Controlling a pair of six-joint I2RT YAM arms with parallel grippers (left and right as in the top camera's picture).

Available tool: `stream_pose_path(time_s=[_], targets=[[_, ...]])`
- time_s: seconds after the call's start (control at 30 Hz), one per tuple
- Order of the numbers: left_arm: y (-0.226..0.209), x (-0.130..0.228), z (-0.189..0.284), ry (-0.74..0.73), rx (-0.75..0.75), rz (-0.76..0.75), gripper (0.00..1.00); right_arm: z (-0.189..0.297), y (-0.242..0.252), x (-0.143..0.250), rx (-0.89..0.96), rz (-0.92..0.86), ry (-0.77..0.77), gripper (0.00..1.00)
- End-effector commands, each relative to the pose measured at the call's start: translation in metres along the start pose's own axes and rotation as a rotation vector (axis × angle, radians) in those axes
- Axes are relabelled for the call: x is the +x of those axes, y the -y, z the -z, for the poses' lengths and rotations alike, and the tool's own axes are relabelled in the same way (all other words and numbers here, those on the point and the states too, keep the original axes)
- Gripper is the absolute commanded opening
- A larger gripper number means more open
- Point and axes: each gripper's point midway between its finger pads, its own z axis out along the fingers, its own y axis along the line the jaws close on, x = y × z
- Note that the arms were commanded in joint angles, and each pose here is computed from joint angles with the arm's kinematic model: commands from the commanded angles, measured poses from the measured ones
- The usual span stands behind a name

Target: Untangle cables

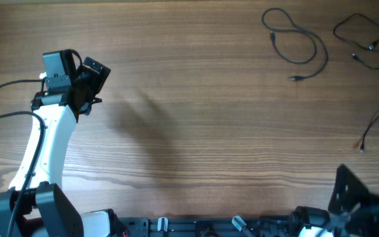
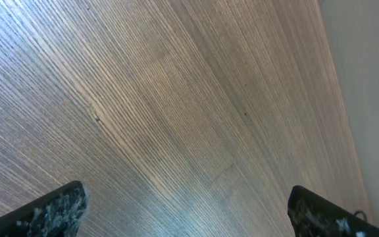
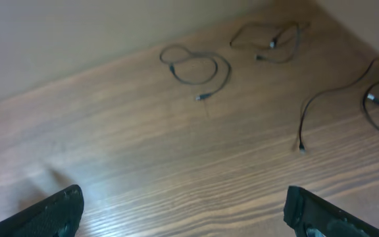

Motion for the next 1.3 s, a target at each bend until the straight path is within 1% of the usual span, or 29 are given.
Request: stream_pose_path(time_s=[0.0,0.13,0.2,0.27,0.33,0.5,0.67,0.73,0.93,1.1,1.27], targets=[[-0.002,-0.003,0.002,0.014,-0.003,-0.012,1.0,0.024,0.002,0.002,-0.01,0.062,0.114,1.0],[-0.002,-0.003,0.002,0.014,-0.003,-0.012,1.0,0.036,0.003,0.009,-0.019,0.091,0.172,1.0],[-0.002,-0.003,0.002,0.014,-0.003,-0.012,1.0,0.031,0.001,0.009,-0.029,0.092,0.182,1.0],[-0.002,-0.003,0.002,0.014,-0.003,-0.012,1.0,0.023,-0.004,0.003,-0.062,0.096,0.23,1.0],[-0.002,-0.003,0.002,0.014,-0.003,-0.012,1.0,0.009,-0.014,-0.005,-0.13,0.11,0.303,1.0],[-0.002,-0.003,0.002,0.014,-0.003,-0.012,1.0,-0.039,-0.023,-0.011,-0.206,0.131,0.45,1.0],[-0.002,-0.003,0.002,0.014,-0.003,-0.012,1.0,-0.099,-0.045,0.01,-0.37,0.177,0.482,1.0],[-0.002,-0.003,0.002,0.014,-0.003,-0.012,1.0,-0.116,-0.049,0.017,-0.407,0.19,0.504,1.0],[-0.002,-0.003,0.002,0.014,-0.003,-0.012,1.0,-0.145,-0.055,0.035,-0.473,0.213,0.6,1.0],[-0.002,-0.003,0.002,0.014,-0.003,-0.012,1.0,-0.17,-0.057,0.051,-0.498,0.22,0.62,1.0],[-0.002,-0.003,0.002,0.014,-0.003,-0.012,1.0,-0.196,-0.046,0.066,-0.451,0.202,0.616,1.0]])
